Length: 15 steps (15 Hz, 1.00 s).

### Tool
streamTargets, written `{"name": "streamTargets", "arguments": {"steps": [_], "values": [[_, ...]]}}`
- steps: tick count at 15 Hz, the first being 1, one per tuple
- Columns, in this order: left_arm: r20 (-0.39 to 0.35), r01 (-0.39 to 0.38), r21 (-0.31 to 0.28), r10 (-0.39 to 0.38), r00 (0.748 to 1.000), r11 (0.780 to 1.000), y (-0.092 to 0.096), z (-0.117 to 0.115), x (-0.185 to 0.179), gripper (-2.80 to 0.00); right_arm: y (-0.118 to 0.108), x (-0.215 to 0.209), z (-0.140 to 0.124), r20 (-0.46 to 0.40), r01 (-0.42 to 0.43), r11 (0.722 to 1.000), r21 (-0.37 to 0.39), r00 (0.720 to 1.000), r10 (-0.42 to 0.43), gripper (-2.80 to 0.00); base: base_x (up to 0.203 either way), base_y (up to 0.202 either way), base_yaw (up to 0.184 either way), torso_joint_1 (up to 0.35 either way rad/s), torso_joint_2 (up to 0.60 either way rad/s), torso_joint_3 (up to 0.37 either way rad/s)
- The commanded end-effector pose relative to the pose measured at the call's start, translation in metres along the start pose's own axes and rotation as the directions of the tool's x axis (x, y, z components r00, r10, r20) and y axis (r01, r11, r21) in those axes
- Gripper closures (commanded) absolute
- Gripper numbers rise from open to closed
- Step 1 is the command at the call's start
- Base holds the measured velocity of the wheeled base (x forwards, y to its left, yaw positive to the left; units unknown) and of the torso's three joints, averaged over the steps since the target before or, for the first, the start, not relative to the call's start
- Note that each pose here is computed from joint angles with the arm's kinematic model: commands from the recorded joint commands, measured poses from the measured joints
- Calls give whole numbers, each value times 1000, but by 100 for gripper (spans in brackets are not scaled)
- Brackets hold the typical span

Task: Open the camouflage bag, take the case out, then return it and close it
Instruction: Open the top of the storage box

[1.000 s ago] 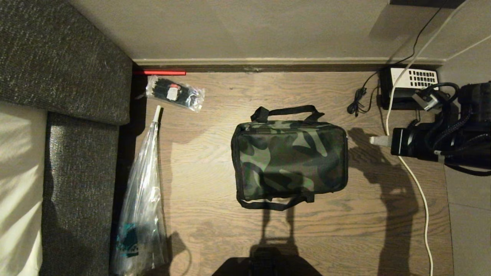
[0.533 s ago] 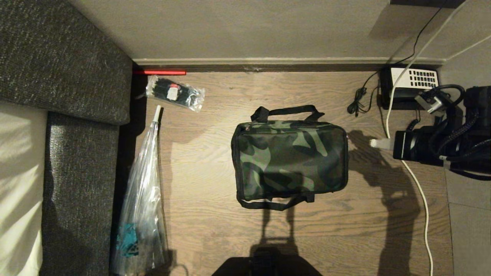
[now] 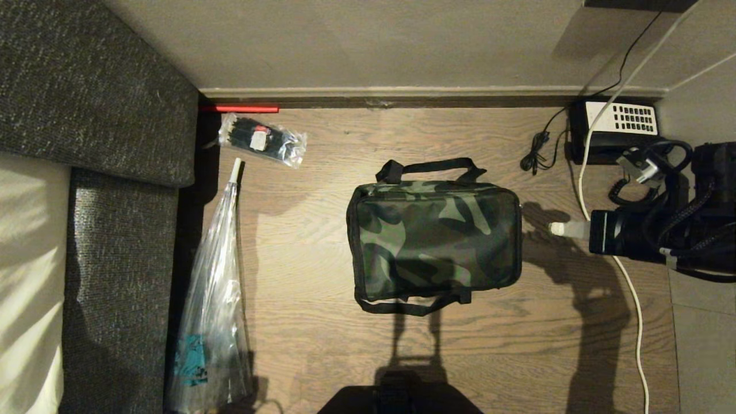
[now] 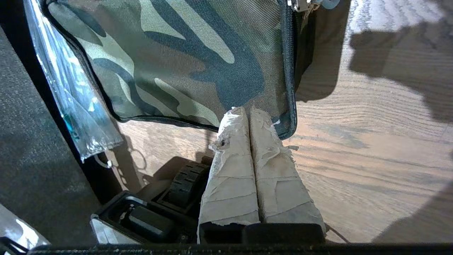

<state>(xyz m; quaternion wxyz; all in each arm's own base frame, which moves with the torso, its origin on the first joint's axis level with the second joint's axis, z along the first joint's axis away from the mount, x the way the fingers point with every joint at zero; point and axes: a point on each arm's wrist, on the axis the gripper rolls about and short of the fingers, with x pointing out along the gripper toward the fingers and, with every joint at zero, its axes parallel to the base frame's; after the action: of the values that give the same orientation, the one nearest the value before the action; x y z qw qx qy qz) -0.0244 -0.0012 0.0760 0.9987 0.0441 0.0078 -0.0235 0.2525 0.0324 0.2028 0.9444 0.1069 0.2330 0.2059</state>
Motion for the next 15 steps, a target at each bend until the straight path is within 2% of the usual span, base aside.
{"name": "streamTargets", "arguments": {"steps": [1,6,15], "values": [[-4,-3,-8,3,1000,1000,0,0,0,0,-1,3,-1,-8,-4,1000,4,1000,5,0,0,0,0,0,0,0],[-4,-4,-11,4,1000,1000,0,0,0,0,1,0,-1,-7,-49,999,-1,999,49,0,0,0,0,0,0,0],[-4,-4,-11,4,1000,1000,0,0,0,0,-4,9,-10,-51,-50,999,8,997,51,0,0,0,0,0,0,0]]}}
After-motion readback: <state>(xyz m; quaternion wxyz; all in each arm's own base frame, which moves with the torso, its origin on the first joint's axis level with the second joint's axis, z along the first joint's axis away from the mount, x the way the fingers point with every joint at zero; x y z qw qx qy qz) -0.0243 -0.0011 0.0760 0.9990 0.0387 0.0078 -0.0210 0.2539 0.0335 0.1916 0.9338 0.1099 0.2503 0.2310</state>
